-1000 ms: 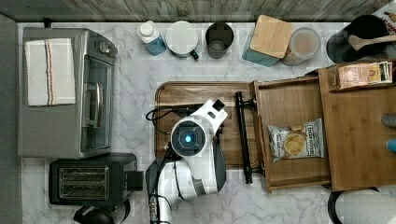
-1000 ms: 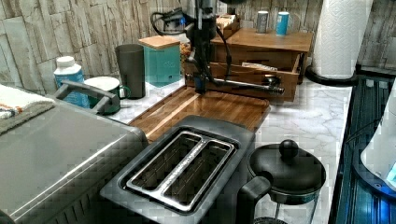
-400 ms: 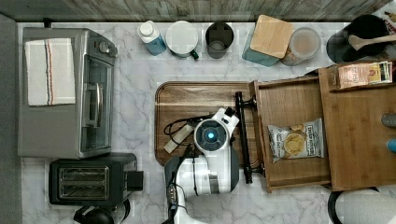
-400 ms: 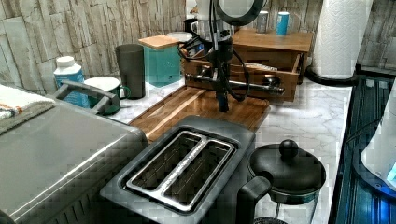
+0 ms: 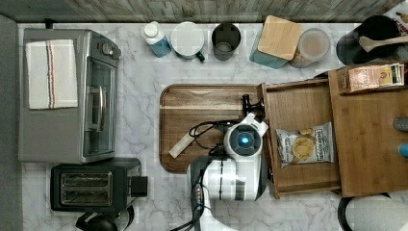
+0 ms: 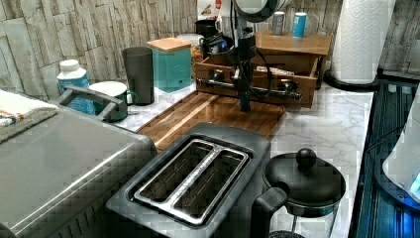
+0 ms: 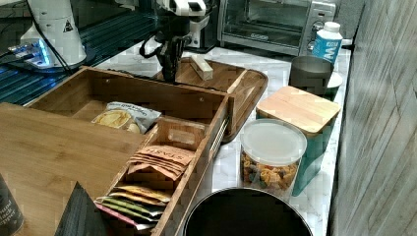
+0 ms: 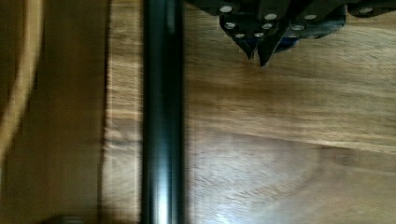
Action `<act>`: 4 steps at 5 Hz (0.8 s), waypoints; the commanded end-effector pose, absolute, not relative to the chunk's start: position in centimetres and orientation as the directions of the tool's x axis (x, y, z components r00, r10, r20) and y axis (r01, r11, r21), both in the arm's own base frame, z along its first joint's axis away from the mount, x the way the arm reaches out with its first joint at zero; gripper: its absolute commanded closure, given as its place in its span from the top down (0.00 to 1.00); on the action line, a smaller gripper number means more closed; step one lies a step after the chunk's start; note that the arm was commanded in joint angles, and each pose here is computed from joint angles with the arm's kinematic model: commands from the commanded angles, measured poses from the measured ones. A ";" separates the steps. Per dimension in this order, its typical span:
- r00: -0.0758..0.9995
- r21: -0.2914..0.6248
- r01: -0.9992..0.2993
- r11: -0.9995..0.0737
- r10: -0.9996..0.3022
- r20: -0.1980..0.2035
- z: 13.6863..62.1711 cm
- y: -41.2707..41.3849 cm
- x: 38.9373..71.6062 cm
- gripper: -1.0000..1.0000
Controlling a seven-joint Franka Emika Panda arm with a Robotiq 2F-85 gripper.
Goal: Close the drawer.
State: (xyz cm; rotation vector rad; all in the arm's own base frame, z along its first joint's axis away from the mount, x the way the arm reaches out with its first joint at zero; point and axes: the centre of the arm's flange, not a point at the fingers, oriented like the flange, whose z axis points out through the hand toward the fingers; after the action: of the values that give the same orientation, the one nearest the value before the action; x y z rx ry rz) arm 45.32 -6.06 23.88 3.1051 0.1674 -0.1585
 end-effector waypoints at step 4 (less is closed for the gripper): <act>0.970 0.132 0.093 -0.987 0.120 0.213 36.1 -33.1 52.7 0.00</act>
State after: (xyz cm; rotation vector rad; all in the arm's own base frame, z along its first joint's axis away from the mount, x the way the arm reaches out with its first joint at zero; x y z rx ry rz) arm 50.71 -19.54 24.27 3.1845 0.3850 -0.1026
